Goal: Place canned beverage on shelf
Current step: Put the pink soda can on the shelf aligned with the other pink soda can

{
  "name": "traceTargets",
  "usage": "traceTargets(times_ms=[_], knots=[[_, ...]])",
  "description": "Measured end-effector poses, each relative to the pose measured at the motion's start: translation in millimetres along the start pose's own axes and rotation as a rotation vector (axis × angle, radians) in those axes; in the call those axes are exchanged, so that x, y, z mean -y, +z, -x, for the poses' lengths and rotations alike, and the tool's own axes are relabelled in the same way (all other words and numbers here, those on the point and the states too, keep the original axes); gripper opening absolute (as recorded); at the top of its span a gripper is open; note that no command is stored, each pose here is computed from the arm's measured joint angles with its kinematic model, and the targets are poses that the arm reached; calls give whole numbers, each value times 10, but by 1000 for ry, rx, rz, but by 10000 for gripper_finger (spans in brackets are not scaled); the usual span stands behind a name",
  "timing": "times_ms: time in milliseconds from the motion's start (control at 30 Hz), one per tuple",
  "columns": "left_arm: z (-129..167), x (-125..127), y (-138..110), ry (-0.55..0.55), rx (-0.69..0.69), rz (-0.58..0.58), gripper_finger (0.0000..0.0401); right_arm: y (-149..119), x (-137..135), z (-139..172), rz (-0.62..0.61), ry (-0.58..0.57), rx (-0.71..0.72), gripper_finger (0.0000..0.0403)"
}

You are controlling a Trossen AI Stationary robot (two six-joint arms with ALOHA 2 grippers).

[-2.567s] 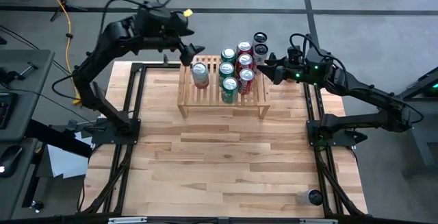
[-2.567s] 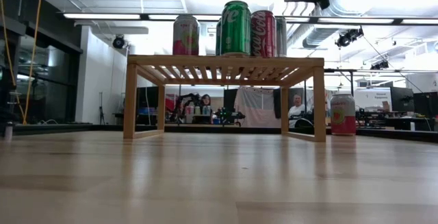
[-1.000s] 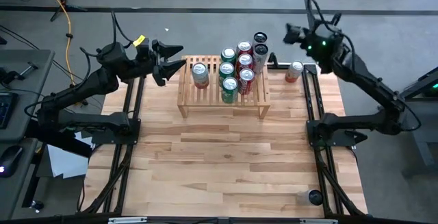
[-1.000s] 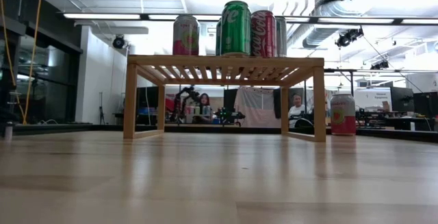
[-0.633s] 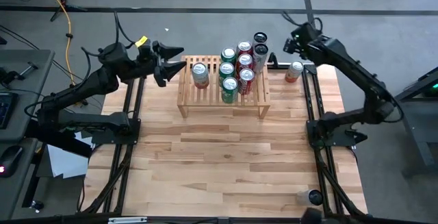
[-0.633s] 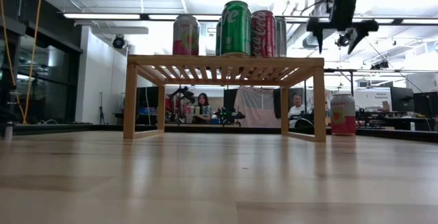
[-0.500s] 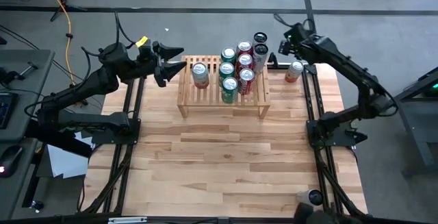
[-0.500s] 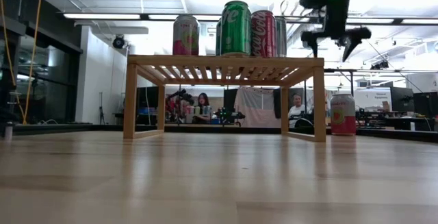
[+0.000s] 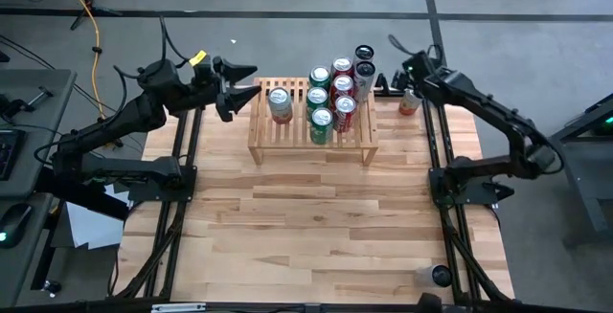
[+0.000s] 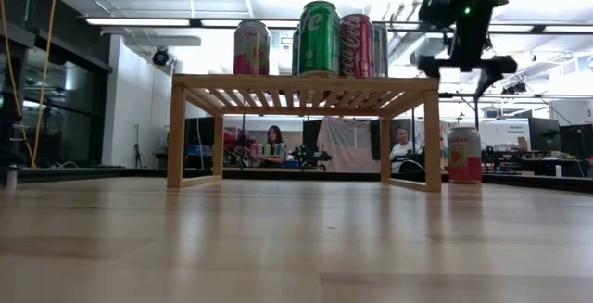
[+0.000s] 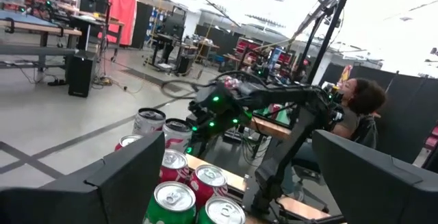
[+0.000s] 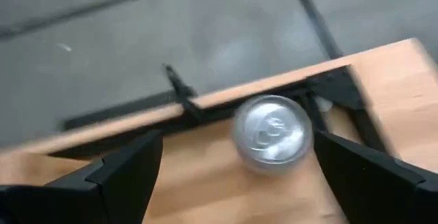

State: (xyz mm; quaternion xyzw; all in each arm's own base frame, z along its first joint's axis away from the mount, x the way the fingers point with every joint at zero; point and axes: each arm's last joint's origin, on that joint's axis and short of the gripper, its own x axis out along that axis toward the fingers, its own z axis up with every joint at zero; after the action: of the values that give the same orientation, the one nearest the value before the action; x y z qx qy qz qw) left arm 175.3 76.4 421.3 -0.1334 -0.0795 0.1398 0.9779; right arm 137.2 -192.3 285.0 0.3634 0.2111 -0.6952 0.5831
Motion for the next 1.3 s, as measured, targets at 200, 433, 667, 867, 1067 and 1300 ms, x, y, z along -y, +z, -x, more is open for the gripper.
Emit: traceTargets(times_ms=[200, 433, 667, 867, 1067, 1300], knots=[[3, -8, 42, 15, 43, 3, 362, 40, 20, -87, -44, -20, 29, 367], [3, -8, 40, 15, 40, 30, 362, -70, -98, -376, -51, -200, 77, 367], [3, -9, 38, 15, 40, 29, 362, -172, -139, -667, -118, -287, 14, 367], [3, -9, 39, 15, 40, 29, 362, -239, -169, -888, -125, -335, -18, 367], [3, -9, 38, 15, 39, 29, 362, -254, -235, -984, -79, -280, -53, 367], [3, -9, 39, 15, 40, 29, 362, -266, -204, -988, -54, -277, -114, 344]])
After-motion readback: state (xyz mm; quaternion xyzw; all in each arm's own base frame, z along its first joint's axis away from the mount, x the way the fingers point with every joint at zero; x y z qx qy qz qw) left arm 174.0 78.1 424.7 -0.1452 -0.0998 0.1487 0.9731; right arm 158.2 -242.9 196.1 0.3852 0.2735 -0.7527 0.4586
